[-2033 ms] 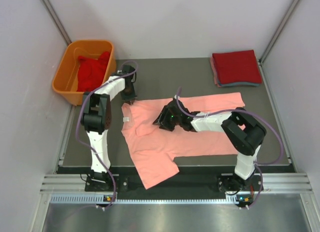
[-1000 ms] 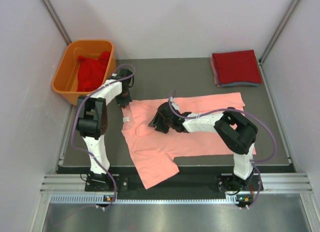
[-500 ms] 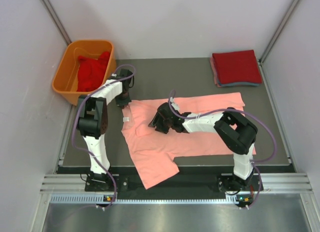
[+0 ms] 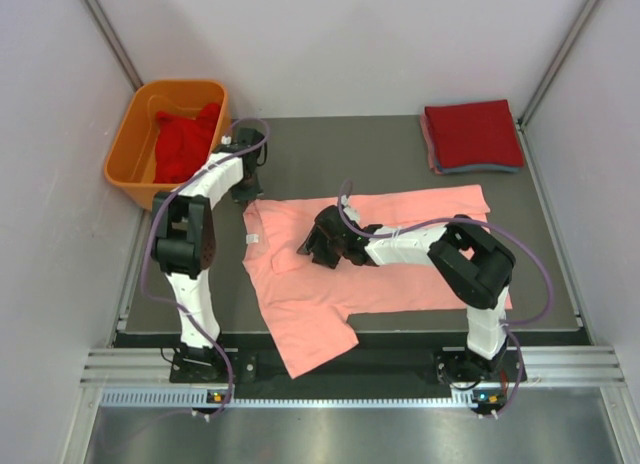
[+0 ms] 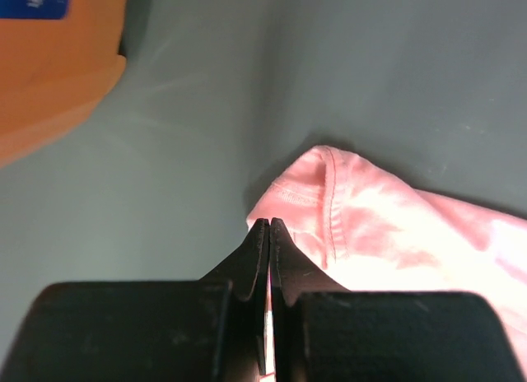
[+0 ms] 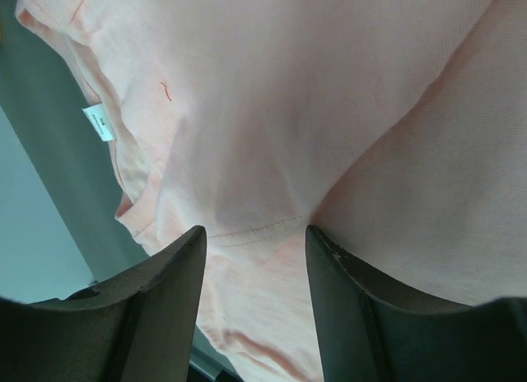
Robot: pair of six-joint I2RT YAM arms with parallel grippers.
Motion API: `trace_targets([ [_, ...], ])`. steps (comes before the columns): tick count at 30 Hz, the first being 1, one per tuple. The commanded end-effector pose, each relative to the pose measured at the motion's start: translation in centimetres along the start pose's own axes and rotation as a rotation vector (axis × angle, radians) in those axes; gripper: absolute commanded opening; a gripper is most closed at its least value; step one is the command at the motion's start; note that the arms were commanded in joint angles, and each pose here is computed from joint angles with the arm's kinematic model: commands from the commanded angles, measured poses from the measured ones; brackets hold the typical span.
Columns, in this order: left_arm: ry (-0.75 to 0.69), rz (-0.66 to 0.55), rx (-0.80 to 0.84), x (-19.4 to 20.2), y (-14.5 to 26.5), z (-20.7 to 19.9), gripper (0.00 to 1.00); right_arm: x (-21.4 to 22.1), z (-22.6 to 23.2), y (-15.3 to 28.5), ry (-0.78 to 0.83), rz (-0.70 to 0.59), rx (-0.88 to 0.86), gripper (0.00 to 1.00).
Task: Fold and stack the t-shirts
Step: Fold the tshirt
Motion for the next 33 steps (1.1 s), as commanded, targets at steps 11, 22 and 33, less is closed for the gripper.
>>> trace_targets([
  [11,0.007,0.028,-0.034,1.3,-3.6,-0.4,0.00,0.1,0.8,0.2,-0.004,-0.026,-0.014,0.48],
  [22,0.002,0.040,-0.080,2.1,-4.5,0.1,0.00,-1.4,1.1,1.2,0.014,-0.054,-0.095,0.00],
  [33,-0.003,0.040,-0.105,2.0,-4.6,0.5,0.00,-2.3,-1.2,5.3,0.021,-0.086,-0.103,0.00],
])
Point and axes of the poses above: each gripper's point midway between its finger pads, its own y axis back along the fingers, its own z axis along the line the jaws close on, x = y × z, the point moved 3 cm from there along y, back along the fingers, and after that the axes turned 14 degrees about -y, right-handed, at the moved point
